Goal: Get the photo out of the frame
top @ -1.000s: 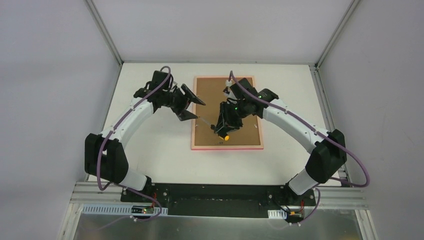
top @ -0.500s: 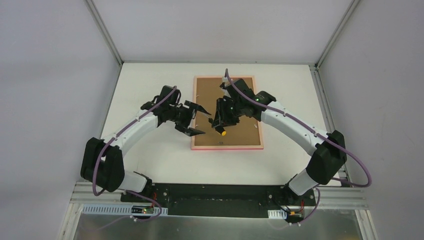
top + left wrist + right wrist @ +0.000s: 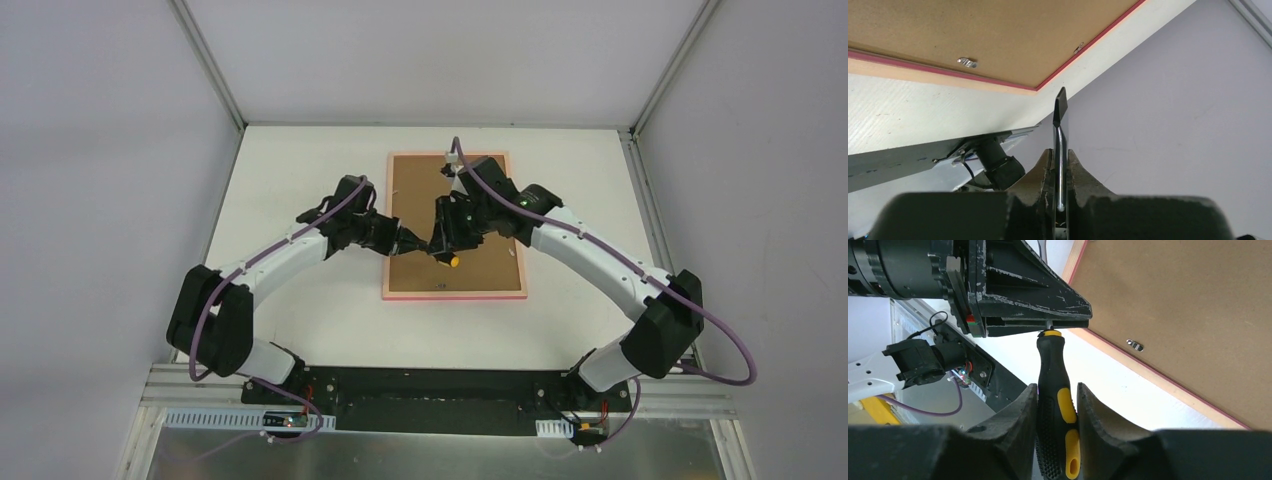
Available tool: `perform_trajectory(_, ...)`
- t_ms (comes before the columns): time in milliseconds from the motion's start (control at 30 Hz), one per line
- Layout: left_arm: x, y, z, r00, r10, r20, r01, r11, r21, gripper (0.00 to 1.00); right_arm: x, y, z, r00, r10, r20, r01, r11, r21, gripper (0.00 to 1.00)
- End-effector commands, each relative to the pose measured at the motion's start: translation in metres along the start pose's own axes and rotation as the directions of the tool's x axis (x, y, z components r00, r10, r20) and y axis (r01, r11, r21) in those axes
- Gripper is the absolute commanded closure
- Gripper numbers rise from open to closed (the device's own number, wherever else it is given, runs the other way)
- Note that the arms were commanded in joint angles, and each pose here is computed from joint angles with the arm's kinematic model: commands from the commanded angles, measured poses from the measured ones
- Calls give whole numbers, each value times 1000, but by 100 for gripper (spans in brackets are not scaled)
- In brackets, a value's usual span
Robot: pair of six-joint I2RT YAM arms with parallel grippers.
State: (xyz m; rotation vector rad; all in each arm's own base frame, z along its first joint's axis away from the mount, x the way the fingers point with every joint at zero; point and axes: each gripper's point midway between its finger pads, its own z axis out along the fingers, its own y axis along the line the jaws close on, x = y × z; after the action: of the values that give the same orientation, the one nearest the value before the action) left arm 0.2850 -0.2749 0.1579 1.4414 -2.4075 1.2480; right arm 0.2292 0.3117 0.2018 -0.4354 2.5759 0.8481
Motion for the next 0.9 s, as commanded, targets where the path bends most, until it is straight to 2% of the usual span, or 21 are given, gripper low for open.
perform_trajectory(0, -9, -12, -11, 990, -117, 75, 112, 991, 70, 100, -2, -4, -22, 999, 1, 32, -2, 999, 41, 49)
perform_trajectory(33, -9, -12, -12, 986, -148, 71, 143, 987, 74, 100, -3, -7, -25, 999, 26, 33, -27, 999, 46, 34)
perform_trajectory(100, -6, -14, -16, 974, -220, 56, 215, 973, 85, 100, -5, -11, -31, 995, 80, 59, -83, 996, 41, 13)
perform_trajectory(167, -1, -25, -22, 961, -273, 41, 267, 956, 124, 100, -13, -11, -34, 984, 130, 121, -131, 991, 4, 2)
perform_trajectory(367, 8, -49, -39, 921, -389, 16, 378, 903, 202, 100, -52, -2, -35, 904, 340, 258, -313, 939, -141, 1)
perform_trajectory(533, 12, -70, -41, 901, -433, 10, 418, 876, 242, 100, -75, -3, -33, 852, 405, 331, -372, 914, -161, 16)
perform_trajectory(600, 12, -72, -39, 889, -458, 14, 441, 862, 249, 100, -82, -11, -37, 828, 414, 379, -394, 910, -132, 28)
perform_trajectory(633, 11, -73, -38, 884, -467, 21, 447, 857, 255, 100, -83, -14, -39, 820, 414, 395, -401, 908, -118, 29)
perform_trajectory(867, -3, -77, -31, 844, -533, 61, 496, 819, 289, 100, -71, -17, -40, 836, 373, 401, -358, 927, -116, 21)
